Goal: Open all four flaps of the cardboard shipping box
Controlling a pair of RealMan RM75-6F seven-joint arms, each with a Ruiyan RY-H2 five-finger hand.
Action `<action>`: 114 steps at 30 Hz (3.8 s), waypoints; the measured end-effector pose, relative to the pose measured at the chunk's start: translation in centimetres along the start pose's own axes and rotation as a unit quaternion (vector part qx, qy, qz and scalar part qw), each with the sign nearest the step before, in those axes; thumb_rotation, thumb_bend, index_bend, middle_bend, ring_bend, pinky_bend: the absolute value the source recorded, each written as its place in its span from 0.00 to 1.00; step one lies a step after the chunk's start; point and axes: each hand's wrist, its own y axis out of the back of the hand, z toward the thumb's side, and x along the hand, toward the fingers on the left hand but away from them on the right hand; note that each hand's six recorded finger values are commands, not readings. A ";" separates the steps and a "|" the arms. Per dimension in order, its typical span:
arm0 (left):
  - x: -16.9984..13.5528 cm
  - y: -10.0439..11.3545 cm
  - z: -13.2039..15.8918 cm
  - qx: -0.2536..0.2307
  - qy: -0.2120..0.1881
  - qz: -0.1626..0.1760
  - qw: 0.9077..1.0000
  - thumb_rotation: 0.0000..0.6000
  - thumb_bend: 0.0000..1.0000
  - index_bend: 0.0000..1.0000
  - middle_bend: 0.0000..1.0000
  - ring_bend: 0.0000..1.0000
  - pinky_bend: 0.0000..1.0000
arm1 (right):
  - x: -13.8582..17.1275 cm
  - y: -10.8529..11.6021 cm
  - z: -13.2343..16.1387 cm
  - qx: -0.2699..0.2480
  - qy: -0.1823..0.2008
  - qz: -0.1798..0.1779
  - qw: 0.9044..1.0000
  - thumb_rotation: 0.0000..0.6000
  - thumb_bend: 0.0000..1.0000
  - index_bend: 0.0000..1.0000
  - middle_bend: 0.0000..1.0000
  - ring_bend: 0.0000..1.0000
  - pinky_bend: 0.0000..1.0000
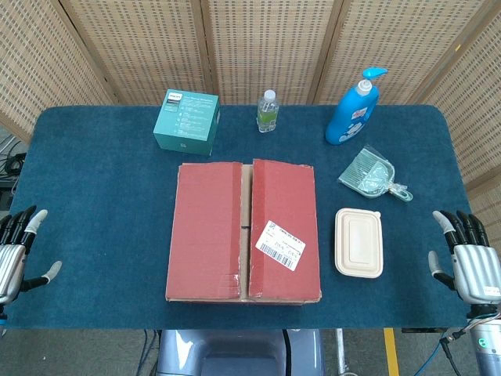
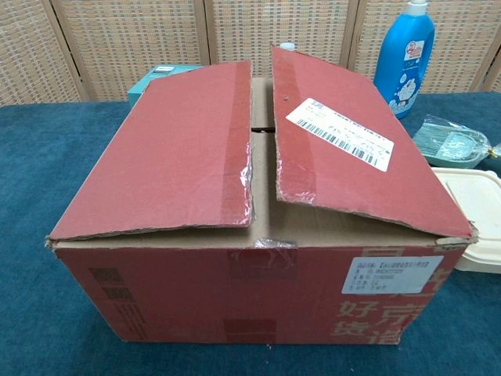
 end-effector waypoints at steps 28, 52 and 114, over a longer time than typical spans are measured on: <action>0.3 -0.1 0.3 0.003 -0.009 -0.004 1.000 0.86 0.30 0.02 0.00 0.00 0.00 | -1.5 0.9 1.7 -0.020 0.037 -0.009 0.999 1.00 0.68 0.11 0.17 0.00 0.02; 0.4 -0.4 2.2 0.019 -0.038 -0.017 0.999 0.86 0.30 0.02 0.00 0.00 0.00 | -8.6 2.6 17.3 -0.202 0.290 0.084 0.931 1.00 1.00 0.27 0.25 0.00 0.02; 0.5 -1.6 0.3 0.013 -0.012 -0.035 0.999 0.86 0.30 0.02 0.00 0.00 0.00 | -10.9 -3.8 30.5 -0.105 0.398 0.130 0.902 1.00 1.00 0.45 0.46 0.06 0.02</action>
